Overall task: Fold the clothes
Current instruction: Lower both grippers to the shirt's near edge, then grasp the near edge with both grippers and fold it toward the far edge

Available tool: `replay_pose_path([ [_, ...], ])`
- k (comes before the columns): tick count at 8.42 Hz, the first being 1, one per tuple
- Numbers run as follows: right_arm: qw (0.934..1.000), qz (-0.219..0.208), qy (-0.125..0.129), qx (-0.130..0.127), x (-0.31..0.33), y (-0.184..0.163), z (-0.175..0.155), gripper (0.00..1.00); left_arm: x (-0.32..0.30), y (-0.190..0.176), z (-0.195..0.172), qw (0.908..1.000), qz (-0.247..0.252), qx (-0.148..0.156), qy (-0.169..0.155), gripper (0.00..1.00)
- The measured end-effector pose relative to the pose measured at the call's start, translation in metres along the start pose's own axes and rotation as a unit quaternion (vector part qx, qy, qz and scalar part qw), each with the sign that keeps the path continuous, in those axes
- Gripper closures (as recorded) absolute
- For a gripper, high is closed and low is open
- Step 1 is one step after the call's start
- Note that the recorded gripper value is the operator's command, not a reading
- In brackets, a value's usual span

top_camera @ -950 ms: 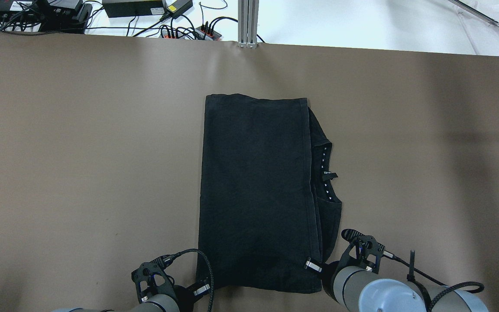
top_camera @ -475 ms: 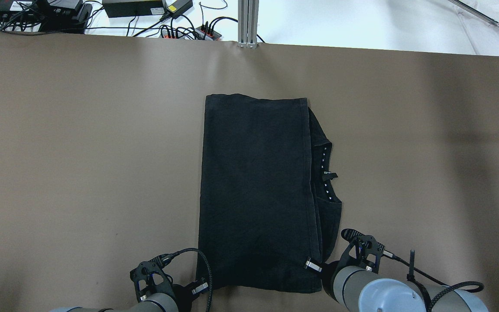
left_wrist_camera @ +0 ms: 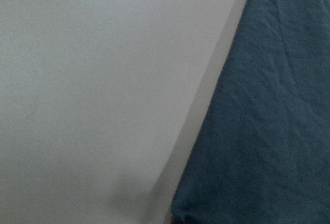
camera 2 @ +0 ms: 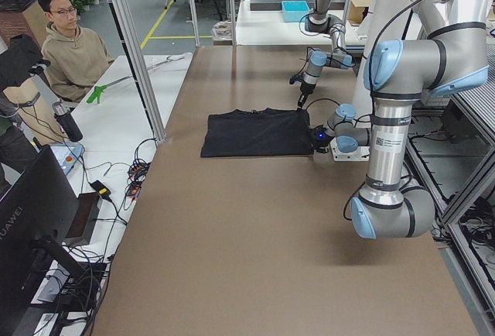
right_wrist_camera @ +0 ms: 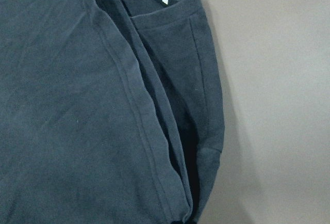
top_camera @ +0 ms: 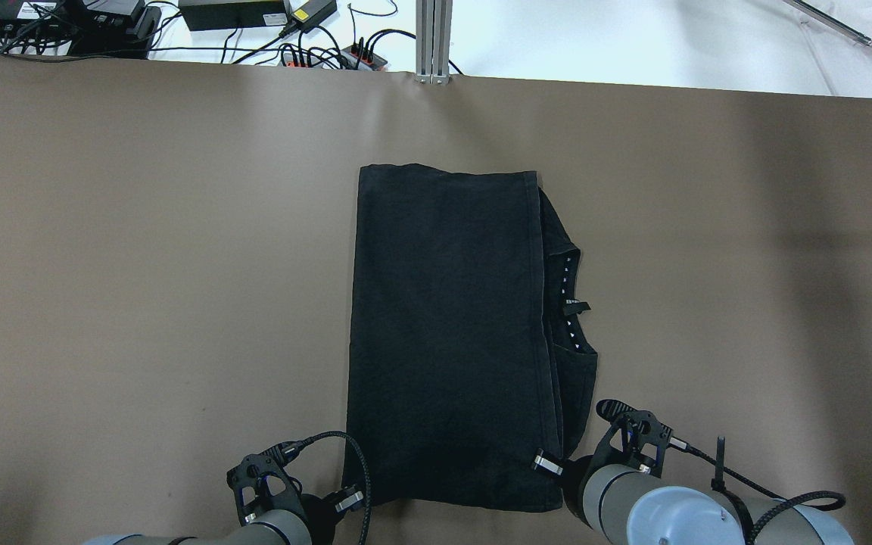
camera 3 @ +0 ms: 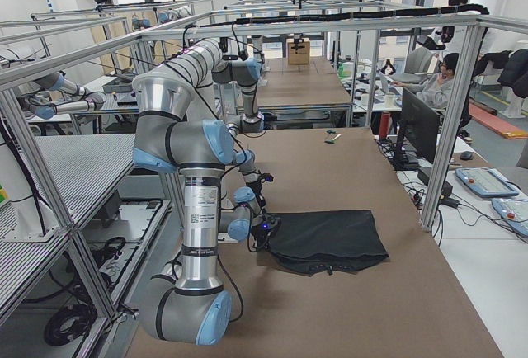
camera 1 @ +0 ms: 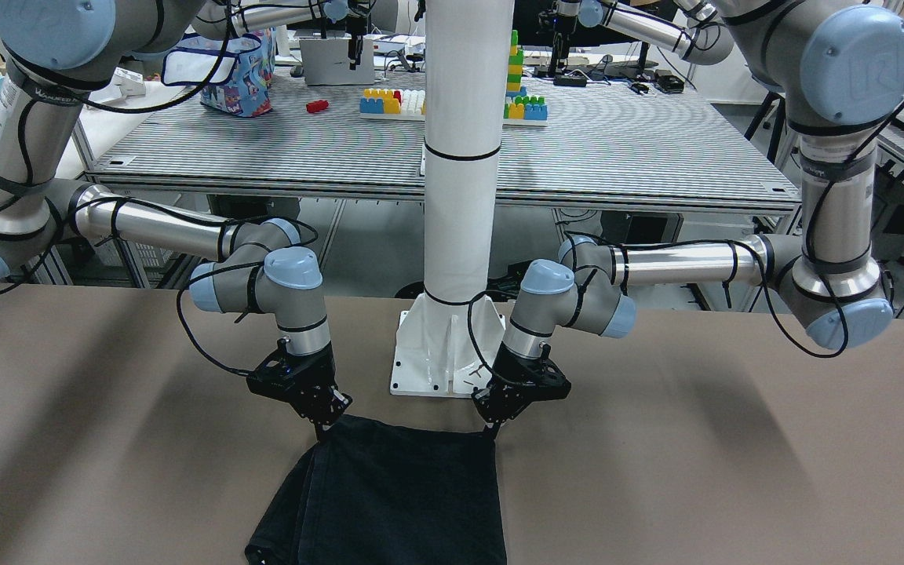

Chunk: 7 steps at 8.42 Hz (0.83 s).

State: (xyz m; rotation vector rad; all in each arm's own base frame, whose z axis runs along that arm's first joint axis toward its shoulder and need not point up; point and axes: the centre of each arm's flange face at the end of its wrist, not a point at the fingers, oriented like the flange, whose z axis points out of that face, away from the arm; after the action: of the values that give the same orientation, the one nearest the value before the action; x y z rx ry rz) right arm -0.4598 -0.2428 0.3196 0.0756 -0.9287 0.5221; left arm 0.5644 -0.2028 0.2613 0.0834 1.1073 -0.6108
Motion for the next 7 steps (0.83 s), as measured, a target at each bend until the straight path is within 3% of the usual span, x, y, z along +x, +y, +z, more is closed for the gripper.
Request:
replay_pose_path([
  [3, 0.9998, -0.012, -0.011, -0.010, -0.009, -0.010, -0.013, 1.00, 0.037, -0.044, -0.062, 0.9988, -0.014, -0.026, 0.039, 1.00],
  [7, 0.9972, 0.004, -0.051, -0.055, -0.055, -0.148, -0.069, 1.00, 0.110, -0.181, -0.086, 0.9976, -0.035, -0.014, 0.059, 1.00],
])
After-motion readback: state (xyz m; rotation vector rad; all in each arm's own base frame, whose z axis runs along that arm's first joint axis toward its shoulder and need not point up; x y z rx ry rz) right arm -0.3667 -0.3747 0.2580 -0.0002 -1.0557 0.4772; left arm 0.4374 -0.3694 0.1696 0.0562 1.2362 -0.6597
